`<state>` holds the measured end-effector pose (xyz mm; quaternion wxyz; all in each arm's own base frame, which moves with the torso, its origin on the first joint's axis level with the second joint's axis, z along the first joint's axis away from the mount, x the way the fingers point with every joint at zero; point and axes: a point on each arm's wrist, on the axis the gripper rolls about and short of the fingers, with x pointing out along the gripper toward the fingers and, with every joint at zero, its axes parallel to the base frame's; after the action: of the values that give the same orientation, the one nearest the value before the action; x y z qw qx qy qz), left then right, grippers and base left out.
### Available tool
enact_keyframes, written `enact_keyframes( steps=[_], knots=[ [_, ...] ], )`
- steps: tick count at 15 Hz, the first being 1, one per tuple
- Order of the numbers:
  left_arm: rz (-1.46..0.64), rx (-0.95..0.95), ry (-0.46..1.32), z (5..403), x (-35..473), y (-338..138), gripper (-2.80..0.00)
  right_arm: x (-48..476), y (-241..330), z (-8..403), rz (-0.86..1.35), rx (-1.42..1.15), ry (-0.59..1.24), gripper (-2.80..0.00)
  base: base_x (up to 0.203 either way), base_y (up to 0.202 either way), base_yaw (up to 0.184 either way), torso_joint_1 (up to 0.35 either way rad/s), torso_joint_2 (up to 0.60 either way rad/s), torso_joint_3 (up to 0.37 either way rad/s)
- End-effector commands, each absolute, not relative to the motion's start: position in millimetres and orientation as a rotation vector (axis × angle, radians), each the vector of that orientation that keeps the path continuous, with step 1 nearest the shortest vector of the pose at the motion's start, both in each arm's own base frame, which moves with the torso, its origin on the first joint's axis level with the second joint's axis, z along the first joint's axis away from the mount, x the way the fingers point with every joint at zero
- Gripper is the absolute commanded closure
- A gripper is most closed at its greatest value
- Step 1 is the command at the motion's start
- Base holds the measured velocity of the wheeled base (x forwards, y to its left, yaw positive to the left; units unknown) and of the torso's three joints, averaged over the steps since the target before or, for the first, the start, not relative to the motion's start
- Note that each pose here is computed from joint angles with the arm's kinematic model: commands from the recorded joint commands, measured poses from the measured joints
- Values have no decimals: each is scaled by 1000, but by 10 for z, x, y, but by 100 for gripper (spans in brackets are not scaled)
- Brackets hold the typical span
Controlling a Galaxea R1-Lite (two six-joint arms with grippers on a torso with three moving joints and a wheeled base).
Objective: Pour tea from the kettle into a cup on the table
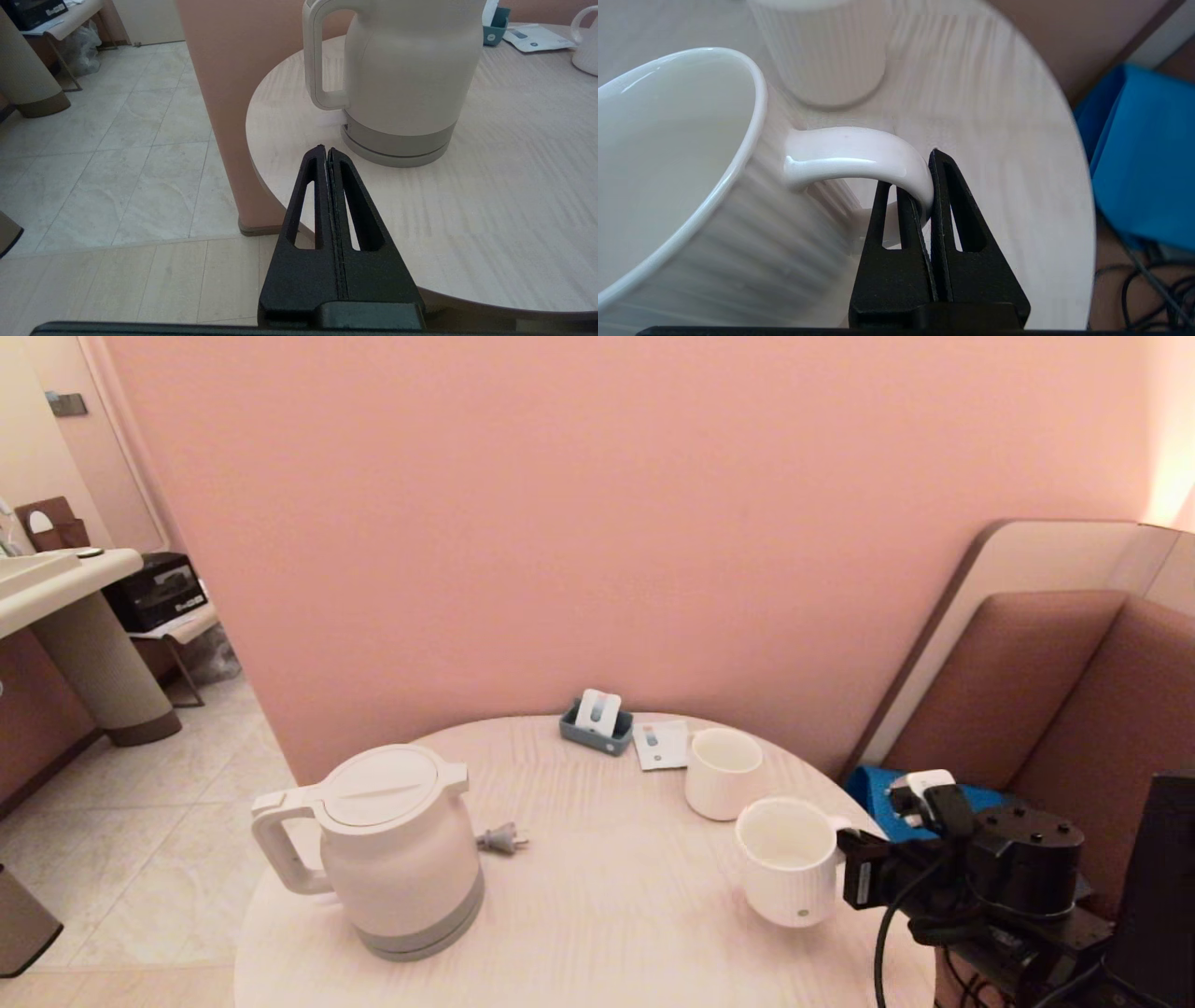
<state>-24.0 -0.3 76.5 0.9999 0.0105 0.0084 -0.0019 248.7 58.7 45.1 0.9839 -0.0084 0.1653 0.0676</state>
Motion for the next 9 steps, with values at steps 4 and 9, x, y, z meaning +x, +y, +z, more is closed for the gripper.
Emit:
enact_keyframes(
  steps=[4,9],
  knots=[
    [-3,21,17,764,-240,-3,0,2530,599,326,137,-17,354,0,0,0,0,0,0,0],
    [-3,21,17,764,-240,-3,0,2585,617,249,138,-22,371,0,0,0,0,0,0,0]
  ],
)
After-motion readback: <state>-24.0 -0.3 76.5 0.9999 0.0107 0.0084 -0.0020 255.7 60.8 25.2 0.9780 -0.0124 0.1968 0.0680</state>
